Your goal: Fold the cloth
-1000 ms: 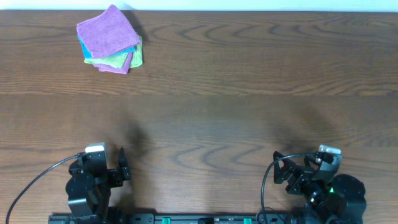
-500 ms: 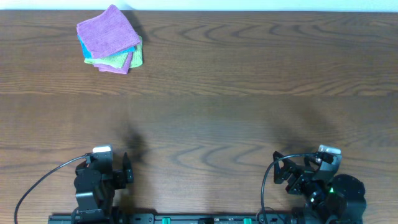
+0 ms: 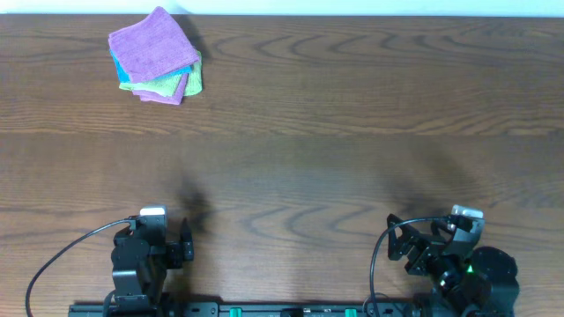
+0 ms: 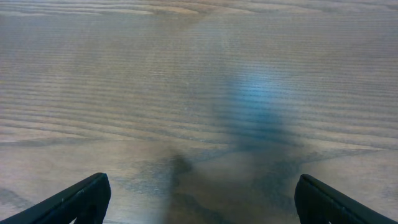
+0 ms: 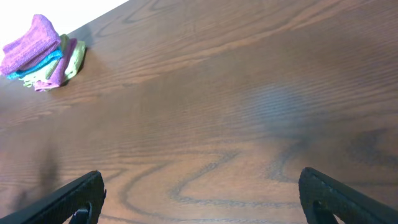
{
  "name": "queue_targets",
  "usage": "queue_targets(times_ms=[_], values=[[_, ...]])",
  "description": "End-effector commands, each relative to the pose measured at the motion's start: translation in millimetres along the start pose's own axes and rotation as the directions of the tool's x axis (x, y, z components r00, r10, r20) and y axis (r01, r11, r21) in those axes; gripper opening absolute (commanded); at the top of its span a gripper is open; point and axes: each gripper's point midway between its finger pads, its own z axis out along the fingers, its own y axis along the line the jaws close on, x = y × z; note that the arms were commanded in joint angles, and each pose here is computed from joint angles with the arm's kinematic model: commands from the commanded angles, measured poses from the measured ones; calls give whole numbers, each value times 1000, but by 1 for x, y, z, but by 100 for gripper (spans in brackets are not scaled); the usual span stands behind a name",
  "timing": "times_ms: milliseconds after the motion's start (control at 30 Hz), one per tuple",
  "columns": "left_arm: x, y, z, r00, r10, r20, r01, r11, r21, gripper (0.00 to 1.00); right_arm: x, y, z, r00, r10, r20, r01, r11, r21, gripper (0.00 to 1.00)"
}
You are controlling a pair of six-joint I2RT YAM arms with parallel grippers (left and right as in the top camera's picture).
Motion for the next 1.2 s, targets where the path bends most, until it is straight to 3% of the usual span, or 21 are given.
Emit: queue_targets(times_ms=[0,800,967,1167], values=[[8,0,3,1000,0,-20,0,1000,-5,96,-1,-1,0,1000,15,10,-16,1000,6,99],[8,0,3,1000,0,-20,0,1000,-5,95,-1,-2,0,1000,14,11,-14,1000,9,99],[8,0,3,1000,0,-20,0,1000,-5,95,-10,-27,-1,998,-14,64,4,989,151,99],[8,0,3,1000,0,-20,0,1000,-5,95,-7,-38,19,978,-192,77,176,969,175,99]])
